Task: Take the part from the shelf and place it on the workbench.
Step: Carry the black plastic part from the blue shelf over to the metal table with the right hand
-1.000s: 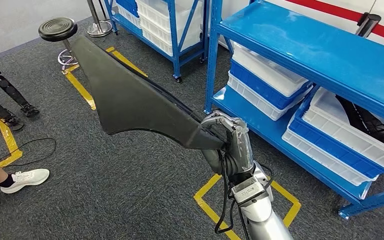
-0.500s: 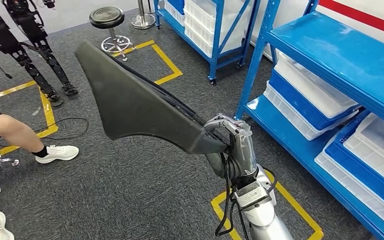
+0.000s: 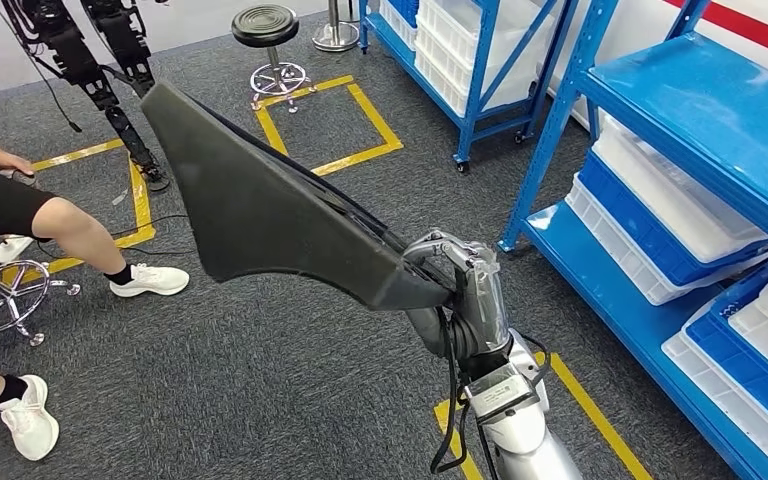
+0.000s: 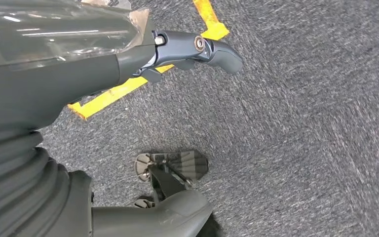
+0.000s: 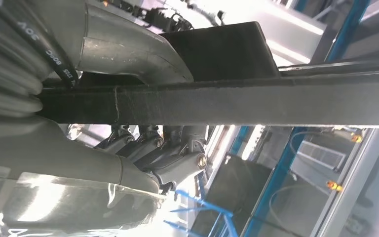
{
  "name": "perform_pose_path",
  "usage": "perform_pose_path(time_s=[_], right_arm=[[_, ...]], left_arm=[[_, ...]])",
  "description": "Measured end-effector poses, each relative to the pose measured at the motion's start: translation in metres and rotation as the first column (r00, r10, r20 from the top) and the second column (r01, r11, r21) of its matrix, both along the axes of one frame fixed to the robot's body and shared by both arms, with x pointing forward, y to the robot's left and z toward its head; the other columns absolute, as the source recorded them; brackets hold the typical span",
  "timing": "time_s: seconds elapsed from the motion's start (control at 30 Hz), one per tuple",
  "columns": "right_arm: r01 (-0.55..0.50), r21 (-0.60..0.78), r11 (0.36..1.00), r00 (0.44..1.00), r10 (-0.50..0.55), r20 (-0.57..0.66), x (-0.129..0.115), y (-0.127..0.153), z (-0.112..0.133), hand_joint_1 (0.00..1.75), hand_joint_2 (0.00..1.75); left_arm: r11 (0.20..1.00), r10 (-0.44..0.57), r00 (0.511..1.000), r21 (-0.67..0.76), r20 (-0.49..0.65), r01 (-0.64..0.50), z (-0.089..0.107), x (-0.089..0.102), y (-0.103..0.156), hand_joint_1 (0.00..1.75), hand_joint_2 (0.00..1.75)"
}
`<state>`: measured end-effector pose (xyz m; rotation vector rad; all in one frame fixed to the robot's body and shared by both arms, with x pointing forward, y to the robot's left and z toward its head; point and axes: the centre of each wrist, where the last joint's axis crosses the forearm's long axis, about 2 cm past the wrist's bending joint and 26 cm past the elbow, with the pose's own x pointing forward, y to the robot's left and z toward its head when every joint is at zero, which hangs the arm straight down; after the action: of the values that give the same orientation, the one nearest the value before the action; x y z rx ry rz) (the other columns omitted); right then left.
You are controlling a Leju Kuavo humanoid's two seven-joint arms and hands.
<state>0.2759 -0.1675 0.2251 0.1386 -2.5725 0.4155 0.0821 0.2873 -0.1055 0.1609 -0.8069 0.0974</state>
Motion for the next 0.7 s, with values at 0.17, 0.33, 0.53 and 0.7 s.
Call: perform_pose_path(time_s=[0.17, 0.33, 0.53, 0.7], right_arm=[[-0.007, 0.002, 1.0, 1.0, 0.007, 0.004, 0.001, 0.001, 0.002, 1.75, 1.75], [-0.01, 0.002, 1.0, 1.0, 0.01, 0.001, 0.002, 0.0, 0.001, 1.75, 1.75], [-0.011, -0.002, 1.0, 1.0, 0.011, 0.002, 0.003, 0.0, 0.001, 1.75, 1.75], [-0.014, 0.0, 1.0, 1.0, 0.014, 0.009, 0.006, 0.002, 0.004, 1.75, 1.75]], left_arm=[[1.0, 0.01, 1.0, 0.003, 0.0, -0.01, 0.0, -0.001, 0.0, 0.0, 1.75], [1.0, 0.02, 1.0, 0.004, 0.003, -0.02, -0.001, -0.003, 0.001, 0.0, 1.75], [1.0, 0.03, 1.0, 0.003, 0.002, -0.03, -0.001, -0.007, 0.001, 0.0, 1.75], [0.999, 0.044, 0.999, 0.011, -0.009, -0.044, -0.002, -0.014, 0.002, 0.0, 1.75]])
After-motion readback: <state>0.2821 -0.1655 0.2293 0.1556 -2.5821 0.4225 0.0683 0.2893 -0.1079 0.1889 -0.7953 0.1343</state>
